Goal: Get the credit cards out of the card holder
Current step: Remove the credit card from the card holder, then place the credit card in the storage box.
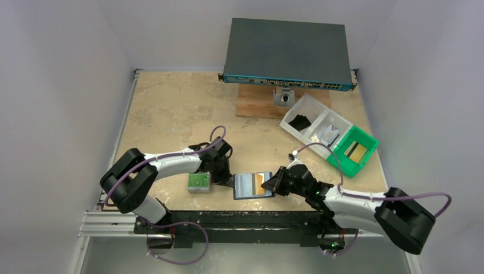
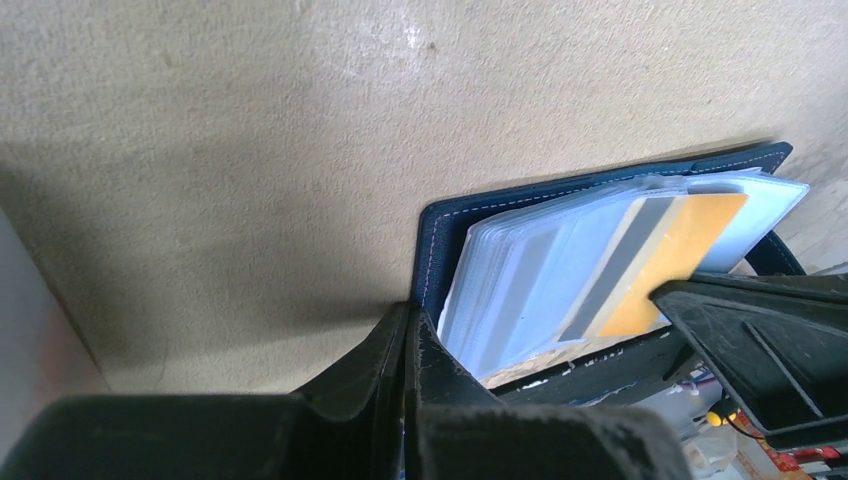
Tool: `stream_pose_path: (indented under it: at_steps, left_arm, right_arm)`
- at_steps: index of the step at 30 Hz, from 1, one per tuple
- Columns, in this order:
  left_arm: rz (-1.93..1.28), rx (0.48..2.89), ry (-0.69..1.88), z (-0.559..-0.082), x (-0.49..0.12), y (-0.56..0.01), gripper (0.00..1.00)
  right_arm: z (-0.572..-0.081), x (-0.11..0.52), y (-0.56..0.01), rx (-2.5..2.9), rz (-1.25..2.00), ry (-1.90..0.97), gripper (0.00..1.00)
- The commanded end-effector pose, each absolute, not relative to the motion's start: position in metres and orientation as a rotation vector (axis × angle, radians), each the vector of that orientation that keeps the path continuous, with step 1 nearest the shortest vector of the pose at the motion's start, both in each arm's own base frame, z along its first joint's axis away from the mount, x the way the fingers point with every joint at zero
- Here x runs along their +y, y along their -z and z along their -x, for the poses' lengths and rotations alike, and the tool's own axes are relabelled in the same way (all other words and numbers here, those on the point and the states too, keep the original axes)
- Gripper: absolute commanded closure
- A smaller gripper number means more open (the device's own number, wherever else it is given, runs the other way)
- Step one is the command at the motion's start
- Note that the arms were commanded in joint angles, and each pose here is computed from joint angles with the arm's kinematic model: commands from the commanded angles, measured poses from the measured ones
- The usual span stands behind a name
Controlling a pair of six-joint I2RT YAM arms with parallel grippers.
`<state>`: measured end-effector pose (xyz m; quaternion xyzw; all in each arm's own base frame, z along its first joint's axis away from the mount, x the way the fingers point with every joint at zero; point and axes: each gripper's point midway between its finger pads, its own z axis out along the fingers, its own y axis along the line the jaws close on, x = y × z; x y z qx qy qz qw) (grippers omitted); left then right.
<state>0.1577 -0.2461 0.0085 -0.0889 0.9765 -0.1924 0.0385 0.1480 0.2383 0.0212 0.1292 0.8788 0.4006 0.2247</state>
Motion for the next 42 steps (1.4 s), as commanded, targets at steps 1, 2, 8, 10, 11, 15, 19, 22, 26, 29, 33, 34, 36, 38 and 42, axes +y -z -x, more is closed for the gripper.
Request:
stream_pose_path:
  at_steps: [1,2,8,10,11,15,19,22,26,29,33,34,36,38,42]
  left_arm:
    - [0.298,3.065,0.160,-0.144,-0.184,0.027,1.00]
    - [0.297,3.067,0.157,-0.143,-0.184,0.027,1.00]
    - [0.302,3.070,0.168,-0.144,-0.186,0.029,1.00]
    - [0.300,3.065,0.179,-0.145,-0.187,0.027,1.00]
    - [0.297,3.064,0.183,-0.145,-0.188,0.027,1.00]
    - [0.263,3.053,0.213,-0.149,-0.192,0.020,1.00]
    - [0.209,3.021,0.287,-0.157,-0.202,0.004,1.00]
    - [0.167,2.966,0.341,-0.166,-0.208,-0.020,1.00]
    - [0.090,2.855,0.443,-0.181,-0.218,-0.066,0.80]
    - [0.017,2.748,0.632,-0.189,-0.234,-0.105,0.59]
    - [-0.043,2.626,0.967,-0.191,-0.256,-0.145,0.48]
    - [-0.059,2.605,1.033,-0.191,-0.260,-0.154,0.48]
    - [-0.101,2.550,1.150,-0.190,-0.269,-0.169,0.48]
    - [-0.127,2.501,1.267,-0.187,-0.277,-0.181,0.48]
    - [-0.153,2.414,1.450,-0.183,-0.289,-0.199,0.49]
  right_arm:
    - [-0.142,0.200,0.003,2.483,-0.443,-0.865,1.00]
    - [-0.143,0.196,0.001,2.474,-0.452,-0.851,1.00]
    - [-0.146,0.188,-0.010,2.453,-0.454,-0.806,1.00]
    - [-0.146,0.189,-0.015,2.449,-0.443,-0.809,1.00]
    - [-0.147,0.190,-0.019,2.446,-0.437,-0.813,1.00]
    - [-0.151,0.196,-0.036,2.421,-0.417,-0.848,1.00]
    - [-0.156,0.207,-0.056,2.387,-0.401,-0.916,1.00]
    - [-0.160,0.214,-0.073,2.359,-0.386,-0.955,1.00]
    - [-0.165,0.225,-0.099,2.317,-0.344,-1.021,1.00]
    - [-0.169,0.236,-0.122,2.273,-0.296,-1.097,1.00]
    - [-0.171,0.251,-0.158,2.196,-0.228,-1.264,1.00]
    - [-0.172,0.254,-0.168,2.167,-0.212,-1.318,1.00]
    - [-0.170,0.260,-0.186,2.115,-0.175,-1.427,1.00]
    - [-0.169,0.265,-0.203,2.059,-0.138,-1.536,1.00]
    - [-0.161,0.273,-0.218,1.990,-0.079,-1.703,1.00]
